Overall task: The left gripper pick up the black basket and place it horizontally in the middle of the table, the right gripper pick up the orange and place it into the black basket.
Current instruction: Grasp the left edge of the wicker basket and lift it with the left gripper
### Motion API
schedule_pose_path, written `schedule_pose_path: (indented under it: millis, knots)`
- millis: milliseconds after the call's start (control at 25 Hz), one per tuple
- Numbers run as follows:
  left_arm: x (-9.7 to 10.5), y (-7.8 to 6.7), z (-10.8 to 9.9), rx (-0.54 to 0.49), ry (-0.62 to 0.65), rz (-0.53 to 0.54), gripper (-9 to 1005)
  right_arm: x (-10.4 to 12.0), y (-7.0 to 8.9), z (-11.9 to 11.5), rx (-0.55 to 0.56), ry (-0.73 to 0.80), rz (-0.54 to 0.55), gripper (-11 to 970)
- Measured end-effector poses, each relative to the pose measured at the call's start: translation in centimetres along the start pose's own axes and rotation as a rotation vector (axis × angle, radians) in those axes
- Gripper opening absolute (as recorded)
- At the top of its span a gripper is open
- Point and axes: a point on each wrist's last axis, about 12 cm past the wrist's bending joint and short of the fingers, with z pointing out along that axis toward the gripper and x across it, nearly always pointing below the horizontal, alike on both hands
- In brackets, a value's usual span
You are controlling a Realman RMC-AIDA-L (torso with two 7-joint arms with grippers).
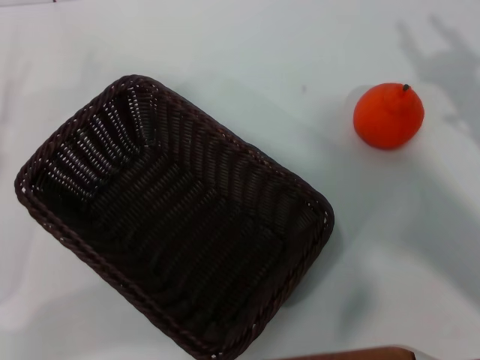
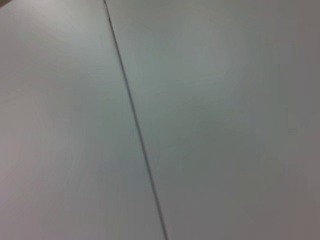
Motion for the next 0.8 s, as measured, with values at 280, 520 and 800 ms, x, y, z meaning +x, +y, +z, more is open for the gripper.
schedule_pose_path:
  millis: [280, 520, 800]
  knots:
    - [0.1, 0.0, -0.3, -0.029, -0.022, -0.016, 873, 0.1, 0.2, -0.5, -0.046, 0.035, 0.010, 746]
    - [-0.7, 0.1, 0.0, 0.037, -0.011, -0.008, 872, 0.1, 0.2, -0.1, -0.041, 0.041, 0.014, 848]
    - [-6.9, 0.5, 3.5, 0.387, 0.292, 0.062, 872, 0.2, 0.3, 0.1, -0.033, 0.041, 0.029, 947]
